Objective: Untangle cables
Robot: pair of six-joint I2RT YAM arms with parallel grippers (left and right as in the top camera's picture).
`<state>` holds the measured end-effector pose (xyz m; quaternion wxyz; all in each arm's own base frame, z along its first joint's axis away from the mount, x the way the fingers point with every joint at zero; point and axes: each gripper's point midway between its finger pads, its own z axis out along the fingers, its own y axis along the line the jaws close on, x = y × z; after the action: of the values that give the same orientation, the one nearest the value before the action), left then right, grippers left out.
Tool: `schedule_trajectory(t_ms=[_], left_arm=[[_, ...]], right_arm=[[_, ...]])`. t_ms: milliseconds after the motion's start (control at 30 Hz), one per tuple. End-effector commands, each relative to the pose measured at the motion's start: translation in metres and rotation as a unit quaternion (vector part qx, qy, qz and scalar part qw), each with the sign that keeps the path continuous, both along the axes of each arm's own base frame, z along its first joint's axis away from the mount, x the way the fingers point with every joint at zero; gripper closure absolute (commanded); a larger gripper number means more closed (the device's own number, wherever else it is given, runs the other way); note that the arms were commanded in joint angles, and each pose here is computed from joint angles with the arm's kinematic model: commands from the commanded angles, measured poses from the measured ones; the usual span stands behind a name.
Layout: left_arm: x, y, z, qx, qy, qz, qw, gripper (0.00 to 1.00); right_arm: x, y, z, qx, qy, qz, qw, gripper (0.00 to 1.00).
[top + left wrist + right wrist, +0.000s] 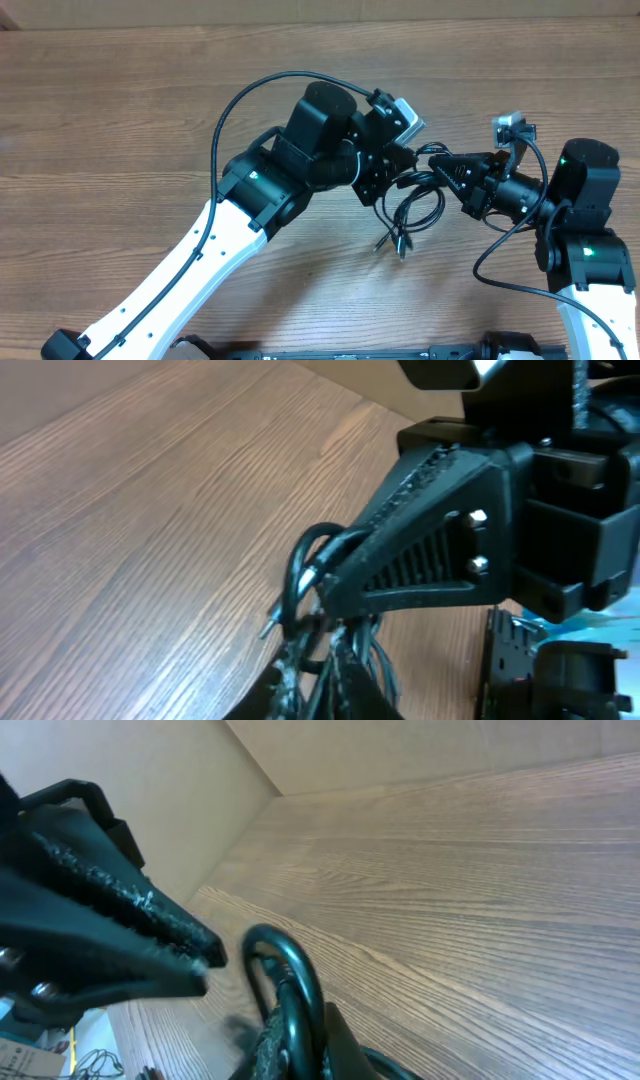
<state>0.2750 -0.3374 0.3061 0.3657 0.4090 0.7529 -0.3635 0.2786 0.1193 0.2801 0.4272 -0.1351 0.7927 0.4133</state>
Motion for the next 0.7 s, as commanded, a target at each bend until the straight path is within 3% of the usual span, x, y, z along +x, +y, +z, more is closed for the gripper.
schedule_trajectory(t_ms=[0,200,333,600,667], left_arm=[[-0.011,0.0,0.015,-0.019,-0.007,-0.02,1.0,0.88],[-0.017,-0.004,0.014,-0.018,-0.007,-0.034,0.999,0.89],[-0.007,0.002,0.012,-0.009,-0.018,-0.015,1.0,0.96],[0.015,0.015,0.006,0.019,-0.033,0.054,0.998,0.96],[0.015,0.014,0.006,0.019,-0.032,0.052,0.998,0.91]], right_arm=[[-0.002,0.003,0.01,0.007,-0.013,0.012,1.0,0.96],[-0.005,0.006,0.015,0.015,-0.023,0.028,0.999,0.96],[-0.005,0.006,0.014,0.016,-0.019,0.028,0.999,0.96],[-0.01,0.01,0.017,0.024,-0.021,0.044,0.999,0.96],[-0.013,0.013,0.019,0.025,-0.031,0.059,0.997,0.96]])
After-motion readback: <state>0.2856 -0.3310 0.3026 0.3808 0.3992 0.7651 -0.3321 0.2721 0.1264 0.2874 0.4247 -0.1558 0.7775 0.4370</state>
